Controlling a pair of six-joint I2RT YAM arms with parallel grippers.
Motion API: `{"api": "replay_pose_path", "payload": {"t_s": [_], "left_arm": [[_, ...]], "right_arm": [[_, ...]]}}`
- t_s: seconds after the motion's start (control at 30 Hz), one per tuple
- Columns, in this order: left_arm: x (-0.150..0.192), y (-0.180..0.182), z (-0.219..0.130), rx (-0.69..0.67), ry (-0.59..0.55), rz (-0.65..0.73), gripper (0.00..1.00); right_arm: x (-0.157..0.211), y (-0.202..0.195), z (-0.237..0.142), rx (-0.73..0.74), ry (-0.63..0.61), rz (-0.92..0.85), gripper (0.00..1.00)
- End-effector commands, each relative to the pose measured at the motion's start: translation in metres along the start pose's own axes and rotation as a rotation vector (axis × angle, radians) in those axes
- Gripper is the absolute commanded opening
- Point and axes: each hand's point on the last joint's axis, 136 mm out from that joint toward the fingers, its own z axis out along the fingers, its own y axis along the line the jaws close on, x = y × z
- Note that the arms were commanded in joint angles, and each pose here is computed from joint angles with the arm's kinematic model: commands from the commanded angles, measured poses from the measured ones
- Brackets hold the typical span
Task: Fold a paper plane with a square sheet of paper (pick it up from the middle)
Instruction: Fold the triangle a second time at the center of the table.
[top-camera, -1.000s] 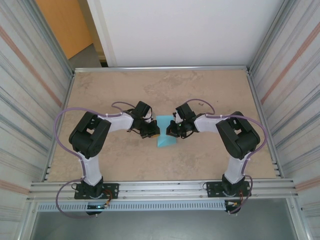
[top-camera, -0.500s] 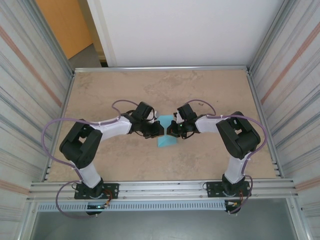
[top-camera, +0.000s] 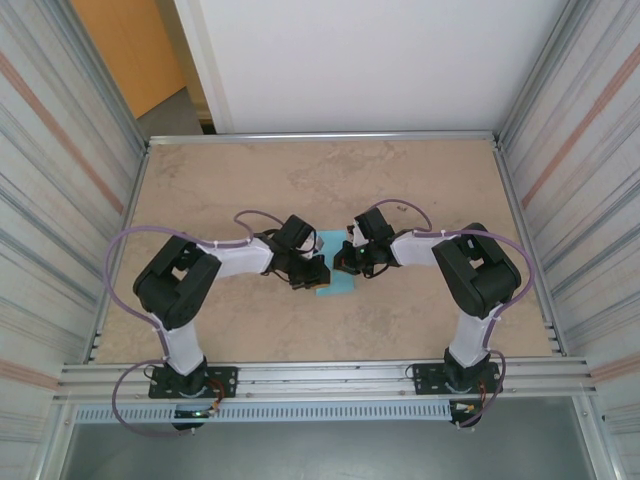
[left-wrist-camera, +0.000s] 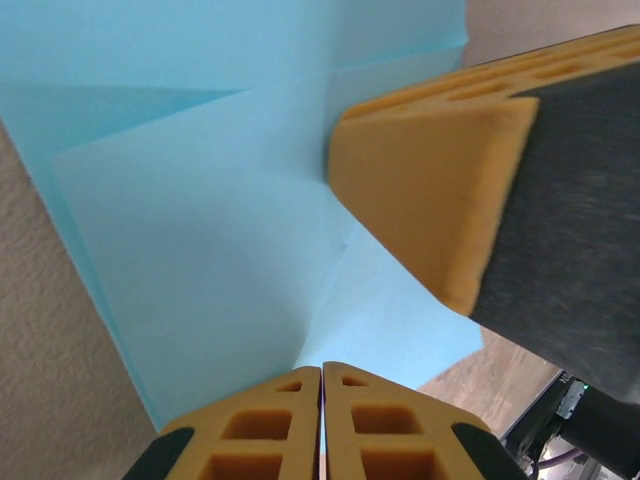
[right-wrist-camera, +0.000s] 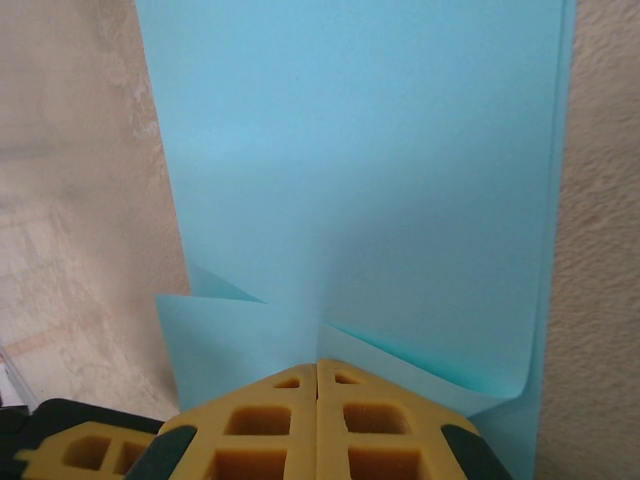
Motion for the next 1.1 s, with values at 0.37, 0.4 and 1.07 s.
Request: {"api": "replay_pose_path", "payload": {"t_s": [0.37, 0.4, 1.07], "left_arm": [[-0.013, -0.006, 0.008, -0.012, 0.000, 0.014, 0.10], [-0.013, -0.004, 0.009, -0.016, 0.001, 0.010, 0.09], [0.013, 0.029, 0.005, -0.093, 0.085, -0.030, 0.07]], "right_arm": [[0.029, -0.051, 0.012, 0.158, 0.076, 0.096, 0.06], [0.029, -0.051, 0.013, 0.159, 0.076, 0.096, 0.06], [0.038, -0.074, 0.013, 0.239, 0.103, 0.118, 0.06]]}}
